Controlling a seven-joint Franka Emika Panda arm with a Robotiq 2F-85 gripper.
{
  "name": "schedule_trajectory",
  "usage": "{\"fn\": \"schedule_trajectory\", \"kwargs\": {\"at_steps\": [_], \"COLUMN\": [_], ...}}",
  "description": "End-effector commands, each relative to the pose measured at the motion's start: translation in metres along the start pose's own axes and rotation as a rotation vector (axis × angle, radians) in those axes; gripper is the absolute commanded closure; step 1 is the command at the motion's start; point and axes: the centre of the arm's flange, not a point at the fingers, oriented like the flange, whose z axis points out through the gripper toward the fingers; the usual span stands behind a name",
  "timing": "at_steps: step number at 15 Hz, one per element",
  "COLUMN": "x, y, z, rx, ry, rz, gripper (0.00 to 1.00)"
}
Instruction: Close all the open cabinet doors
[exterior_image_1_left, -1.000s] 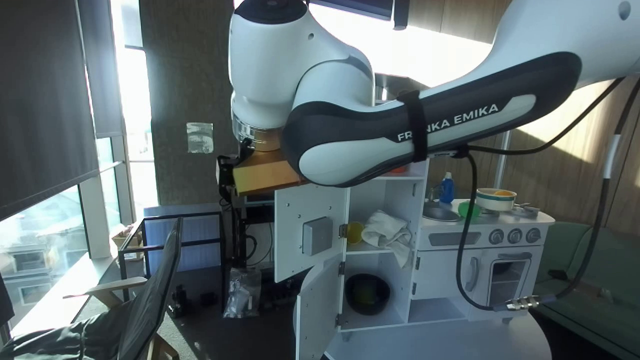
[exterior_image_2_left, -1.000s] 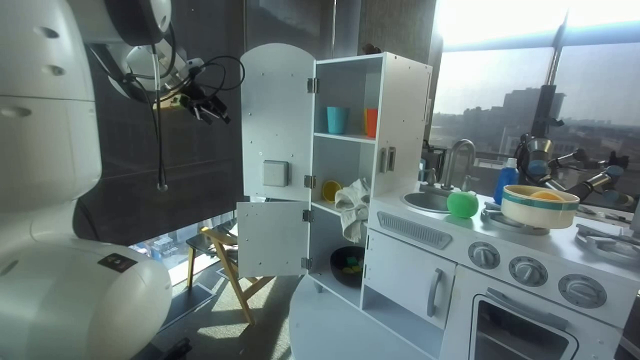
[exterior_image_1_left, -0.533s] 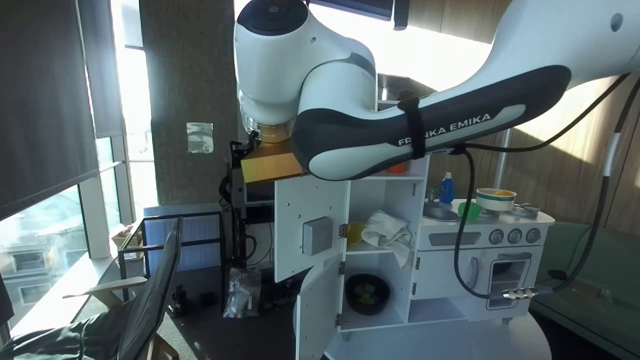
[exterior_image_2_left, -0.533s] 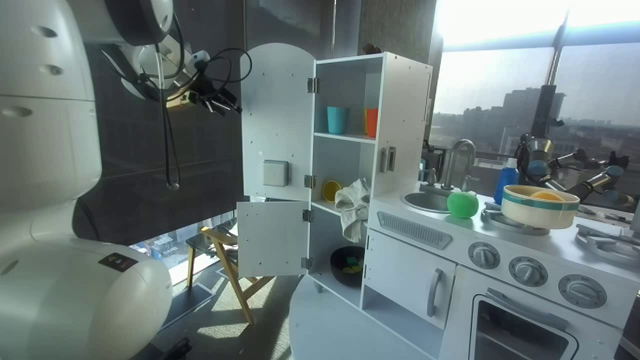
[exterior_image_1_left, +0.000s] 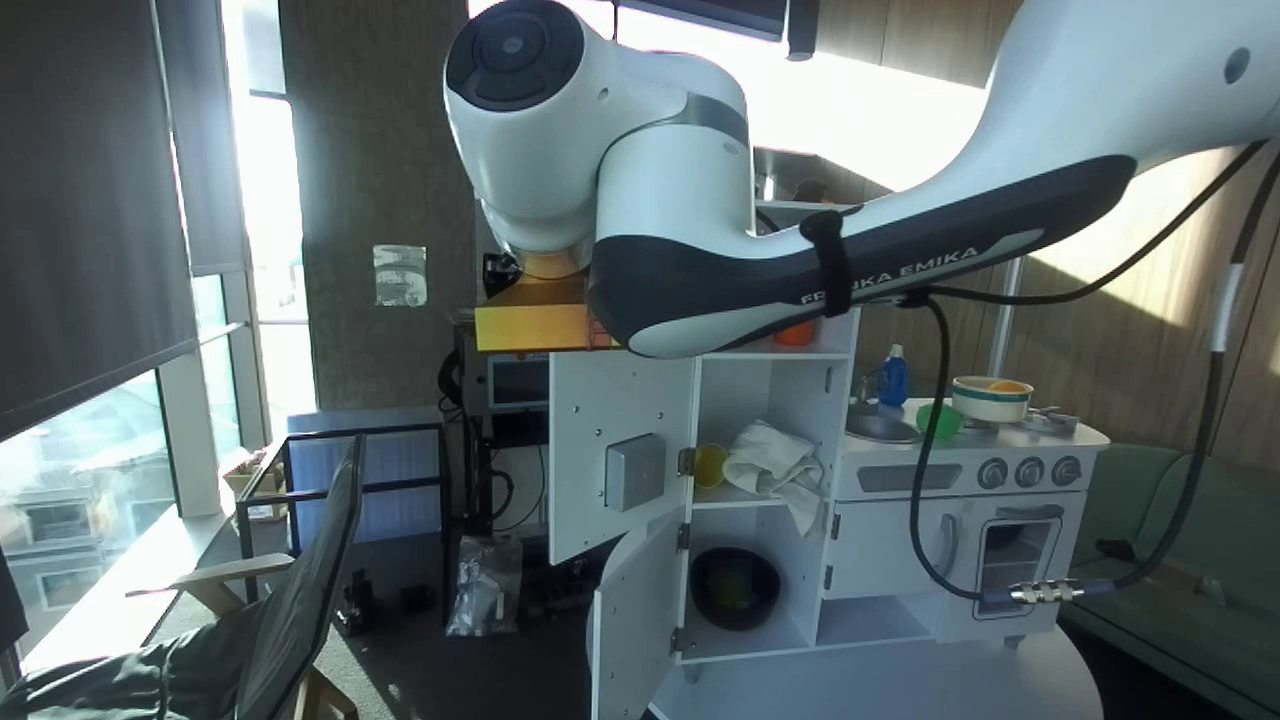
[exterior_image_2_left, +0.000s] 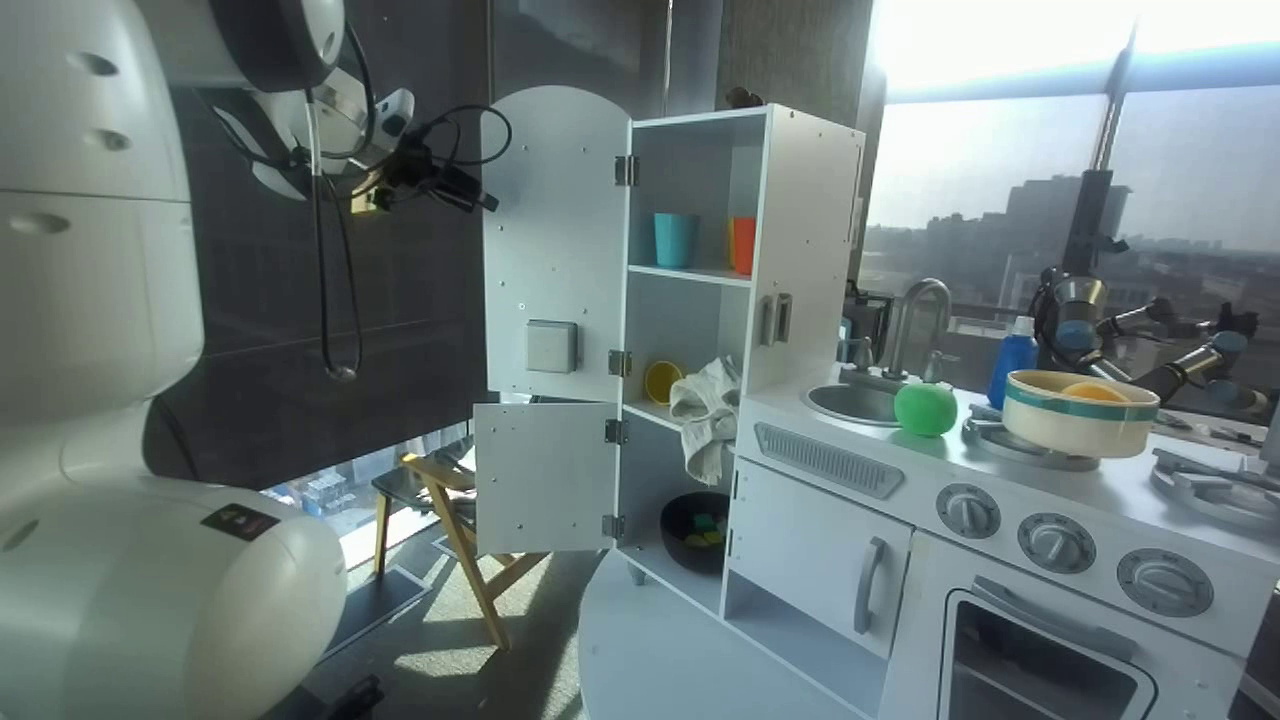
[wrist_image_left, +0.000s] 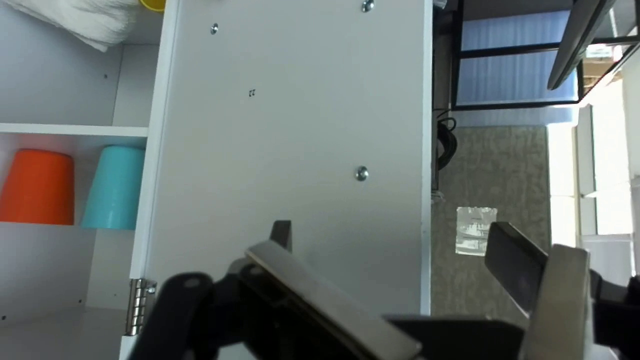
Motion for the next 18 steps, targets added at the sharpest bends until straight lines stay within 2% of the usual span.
{"fn": "schedule_trajectory", "kwargs": {"at_steps": [1, 8, 13, 18], "x": [0.006, 0.006, 0.001, 0.0], "y": [-0.007, -0.002, -0.006, -0.002], "z": [-0.003, -0.004, -0.01, -0.015], "rx": [-0.056, -0.15, -0.192, -0.299], "ry": [0.057, 0.098, 0.077, 0.091], "rz": [0.075, 0.149, 0.214, 0.213], "gripper": [0.0, 0.0, 0.0, 0.0]}}
